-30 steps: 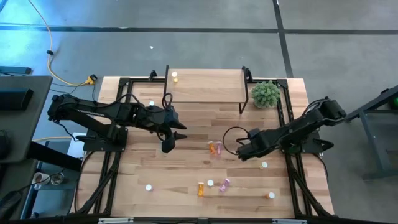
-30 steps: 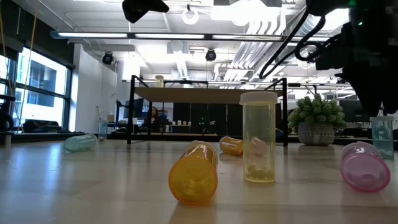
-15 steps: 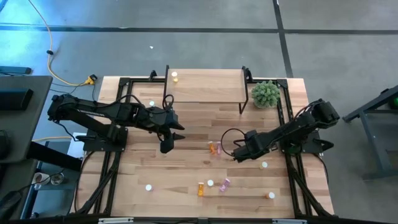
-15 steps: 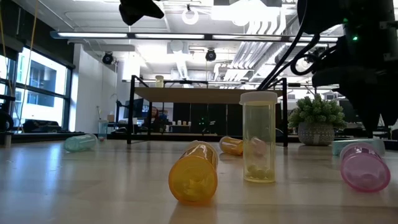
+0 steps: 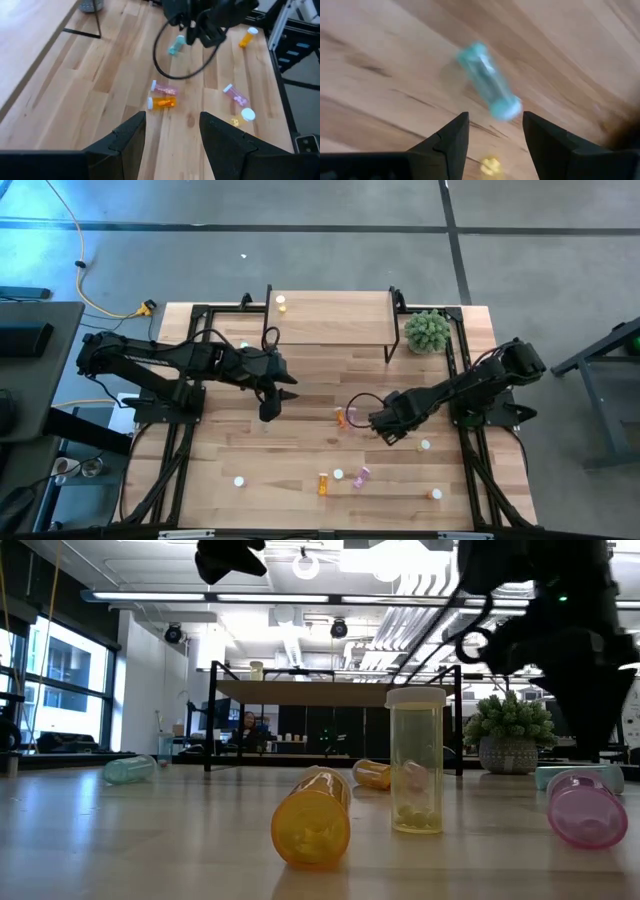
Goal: Pick and place medicine bottles onto shelf by color
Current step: Put the top pink pill bottle on the shelf
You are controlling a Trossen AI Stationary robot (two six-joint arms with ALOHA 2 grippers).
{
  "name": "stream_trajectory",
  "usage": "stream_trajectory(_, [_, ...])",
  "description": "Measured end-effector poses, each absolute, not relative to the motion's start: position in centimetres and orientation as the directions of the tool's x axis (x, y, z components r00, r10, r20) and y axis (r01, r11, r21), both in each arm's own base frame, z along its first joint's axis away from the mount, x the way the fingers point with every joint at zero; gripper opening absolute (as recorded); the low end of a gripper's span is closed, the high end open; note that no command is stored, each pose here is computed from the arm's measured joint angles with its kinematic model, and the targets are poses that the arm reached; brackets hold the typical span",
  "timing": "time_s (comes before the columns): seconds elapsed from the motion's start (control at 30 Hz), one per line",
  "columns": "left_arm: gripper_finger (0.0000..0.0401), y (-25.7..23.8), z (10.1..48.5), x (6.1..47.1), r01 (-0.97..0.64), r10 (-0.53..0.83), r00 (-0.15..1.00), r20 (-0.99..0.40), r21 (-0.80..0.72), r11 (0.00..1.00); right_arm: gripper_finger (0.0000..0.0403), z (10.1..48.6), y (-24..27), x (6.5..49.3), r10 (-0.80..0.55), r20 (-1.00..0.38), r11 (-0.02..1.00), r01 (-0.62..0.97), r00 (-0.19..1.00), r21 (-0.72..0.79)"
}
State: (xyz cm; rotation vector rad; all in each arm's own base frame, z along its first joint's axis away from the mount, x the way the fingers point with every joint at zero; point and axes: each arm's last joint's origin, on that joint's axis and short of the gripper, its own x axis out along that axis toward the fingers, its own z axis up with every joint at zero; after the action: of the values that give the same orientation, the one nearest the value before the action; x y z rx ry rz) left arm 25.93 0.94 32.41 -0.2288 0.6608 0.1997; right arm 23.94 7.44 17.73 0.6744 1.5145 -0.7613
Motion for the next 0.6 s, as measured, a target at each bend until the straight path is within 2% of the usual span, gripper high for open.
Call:
stream_trajectory(0.13, [0.0182,1.4,32.3,25.8,-0.304,0.124,0.76,-0.637,-0.18,0.936,0.0177,17.7,7.0,25.4,0.023,-0.999,0.655,0.754,0.048,0.051])
stream_trajectory(0.37, [0.0212,2.4,31.8,25.3,-0.372,0.157,0.709,-0.688,-0.175,0.912,0.0177,18.5,6.1,29.0,0.064,-0.92,0.554,0.753,0.388,0.356])
stream_trajectory(0.47, [0.0216,2.8,31.6,25.1,-0.395,0.17,0.686,-0.707,-0.166,0.904,0.0177,18.8,5.5,29.9,0.042,-0.884,0.498,0.757,0.465,0.422])
stream_trajectory(0.6, [0.0214,3.5,31.4,24.8,-0.425,0.188,0.662,-0.725,-0.158,0.891,0.0177,19.0,5.0,30.4,0.032,-0.864,0.443,0.768,0.502,0.462])
